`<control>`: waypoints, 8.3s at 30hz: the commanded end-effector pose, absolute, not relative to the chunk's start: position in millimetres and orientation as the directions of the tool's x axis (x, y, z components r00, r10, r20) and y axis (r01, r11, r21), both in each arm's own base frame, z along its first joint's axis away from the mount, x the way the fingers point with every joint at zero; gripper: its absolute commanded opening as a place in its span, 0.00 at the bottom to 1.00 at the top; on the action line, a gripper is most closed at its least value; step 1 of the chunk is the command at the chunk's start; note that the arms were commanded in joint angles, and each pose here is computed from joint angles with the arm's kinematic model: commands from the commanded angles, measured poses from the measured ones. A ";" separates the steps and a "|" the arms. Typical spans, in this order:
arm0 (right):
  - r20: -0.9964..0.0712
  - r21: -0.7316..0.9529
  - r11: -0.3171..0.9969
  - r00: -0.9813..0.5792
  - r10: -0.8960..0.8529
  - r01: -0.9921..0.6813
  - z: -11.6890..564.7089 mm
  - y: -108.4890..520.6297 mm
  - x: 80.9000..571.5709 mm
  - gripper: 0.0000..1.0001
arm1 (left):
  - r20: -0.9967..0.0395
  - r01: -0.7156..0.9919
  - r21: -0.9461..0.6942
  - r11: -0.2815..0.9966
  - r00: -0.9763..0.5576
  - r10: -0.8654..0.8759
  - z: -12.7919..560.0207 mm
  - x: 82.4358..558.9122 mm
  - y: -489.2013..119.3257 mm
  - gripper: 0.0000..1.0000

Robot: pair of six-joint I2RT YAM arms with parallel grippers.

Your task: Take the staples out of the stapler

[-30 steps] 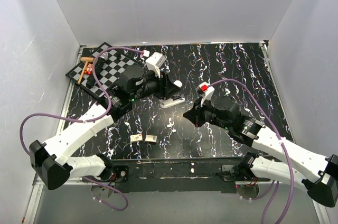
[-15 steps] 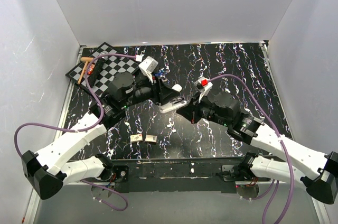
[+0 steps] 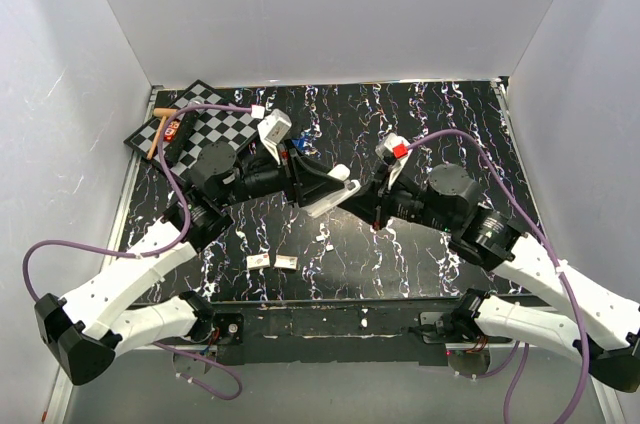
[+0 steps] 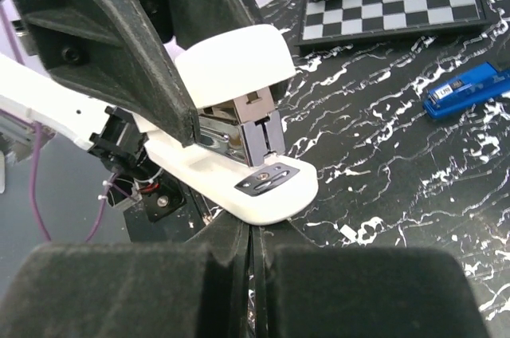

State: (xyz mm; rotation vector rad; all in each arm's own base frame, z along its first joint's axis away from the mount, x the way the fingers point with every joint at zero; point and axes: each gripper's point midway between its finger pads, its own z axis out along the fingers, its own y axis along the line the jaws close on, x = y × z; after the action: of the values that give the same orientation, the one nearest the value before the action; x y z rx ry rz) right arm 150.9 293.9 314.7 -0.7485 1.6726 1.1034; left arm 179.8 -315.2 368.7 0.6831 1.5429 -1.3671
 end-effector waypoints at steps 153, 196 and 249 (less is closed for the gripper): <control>-0.861 0.294 0.576 -0.473 -0.186 -0.763 217.1 254.8 148.6 0.60 | -0.910 0.534 -0.165 0.829 -0.407 0.081 236.7 409.6 -280.1 0.98; -0.495 0.087 0.695 -0.636 -0.592 -0.714 78.0 335.1 206.0 0.62 | -0.925 0.485 -0.164 0.859 -0.378 0.037 251.3 244.1 -164.2 0.98; -0.323 0.053 0.895 -0.855 -0.405 -0.444 24.2 351.4 207.3 0.32 | -0.971 0.440 -0.139 0.887 -0.238 -0.035 264.5 231.5 -138.2 0.98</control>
State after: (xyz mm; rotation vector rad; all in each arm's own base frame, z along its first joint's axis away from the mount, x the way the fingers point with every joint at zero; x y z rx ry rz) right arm 205.1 347.8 23.3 -0.6446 2.7594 0.1990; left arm 230.0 -143.1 267.3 0.3159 1.7626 -0.4832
